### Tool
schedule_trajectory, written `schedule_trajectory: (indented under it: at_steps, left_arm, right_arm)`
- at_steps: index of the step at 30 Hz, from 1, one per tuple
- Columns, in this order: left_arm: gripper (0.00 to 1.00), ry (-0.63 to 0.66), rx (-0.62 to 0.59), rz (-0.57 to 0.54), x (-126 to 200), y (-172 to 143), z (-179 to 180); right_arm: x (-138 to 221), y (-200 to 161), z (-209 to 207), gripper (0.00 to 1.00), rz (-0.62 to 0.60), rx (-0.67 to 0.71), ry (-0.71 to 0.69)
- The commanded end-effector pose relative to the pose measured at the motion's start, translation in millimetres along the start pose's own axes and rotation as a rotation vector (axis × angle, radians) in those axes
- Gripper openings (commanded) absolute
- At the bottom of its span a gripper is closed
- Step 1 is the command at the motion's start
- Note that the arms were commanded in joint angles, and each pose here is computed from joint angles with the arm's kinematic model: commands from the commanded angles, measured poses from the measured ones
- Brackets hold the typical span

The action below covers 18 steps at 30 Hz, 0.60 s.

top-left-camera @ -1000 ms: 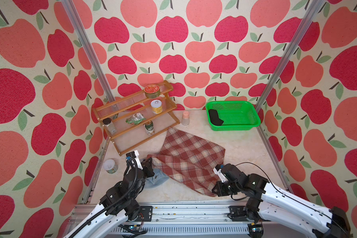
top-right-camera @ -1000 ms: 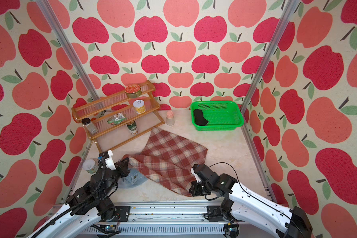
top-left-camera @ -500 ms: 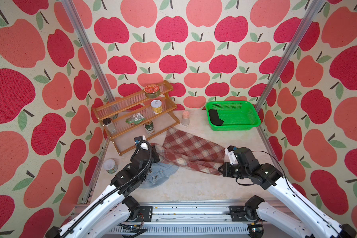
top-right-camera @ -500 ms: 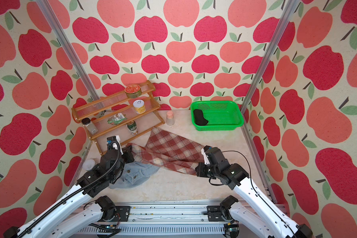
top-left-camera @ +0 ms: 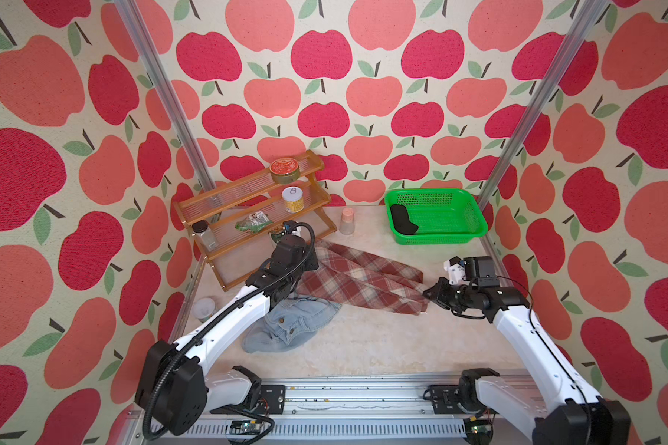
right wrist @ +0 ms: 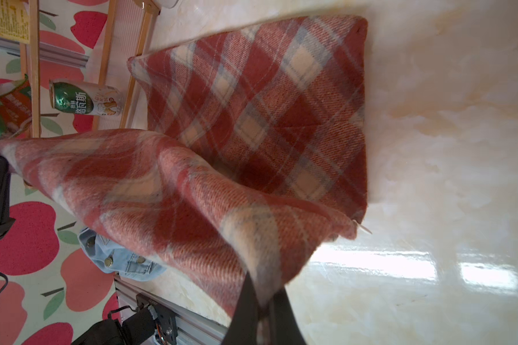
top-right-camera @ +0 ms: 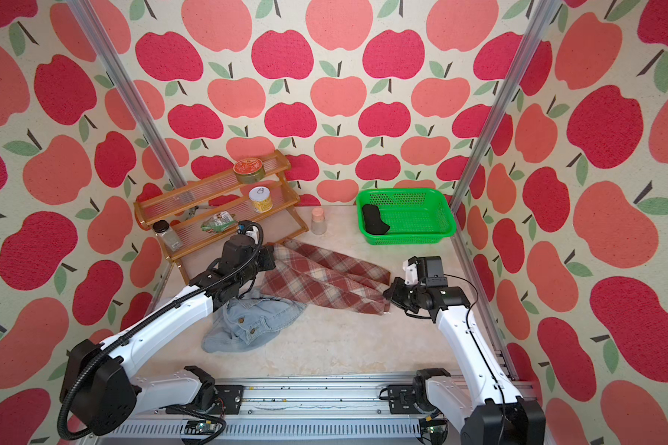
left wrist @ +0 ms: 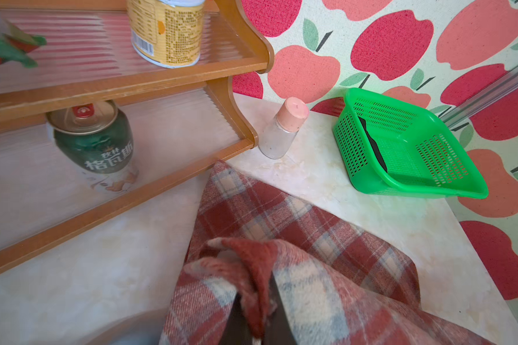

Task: Roll up the skirts
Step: Fold the skirt at the center of the board.

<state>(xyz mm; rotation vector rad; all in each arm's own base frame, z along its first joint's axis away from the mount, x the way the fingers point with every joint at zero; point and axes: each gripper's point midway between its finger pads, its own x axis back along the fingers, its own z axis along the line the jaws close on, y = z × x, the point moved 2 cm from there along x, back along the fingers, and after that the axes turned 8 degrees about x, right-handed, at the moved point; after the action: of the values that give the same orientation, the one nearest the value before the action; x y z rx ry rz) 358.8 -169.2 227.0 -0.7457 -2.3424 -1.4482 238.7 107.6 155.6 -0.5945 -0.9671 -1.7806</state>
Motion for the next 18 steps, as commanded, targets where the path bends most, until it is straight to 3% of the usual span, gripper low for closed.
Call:
schedule_trajectory:
  at_steps: [1, 4, 10, 18]
  left_arm:
    - [0.0, -0.058, -0.027, 0.019, -18, 11, -14]
    - [0.0, -0.06, -0.012, 0.078, -38, 4, -13]
    - [0.0, -0.041, -0.004, 0.072, -55, 4, -9]
    - [0.0, 0.028, -0.018, -0.015, -36, 22, 5]
  right_arm:
    - [-15, 4, -5, 0.0, 0.022, -0.018, 0.05]
    - [-28, 13, -14, 0.0, 0.015, -0.059, 0.062]
    - [-42, 39, -25, 0.0, -0.004, -0.085, 0.055]
    - [-65, 68, -29, 0.0, 0.039, -0.08, 0.056]
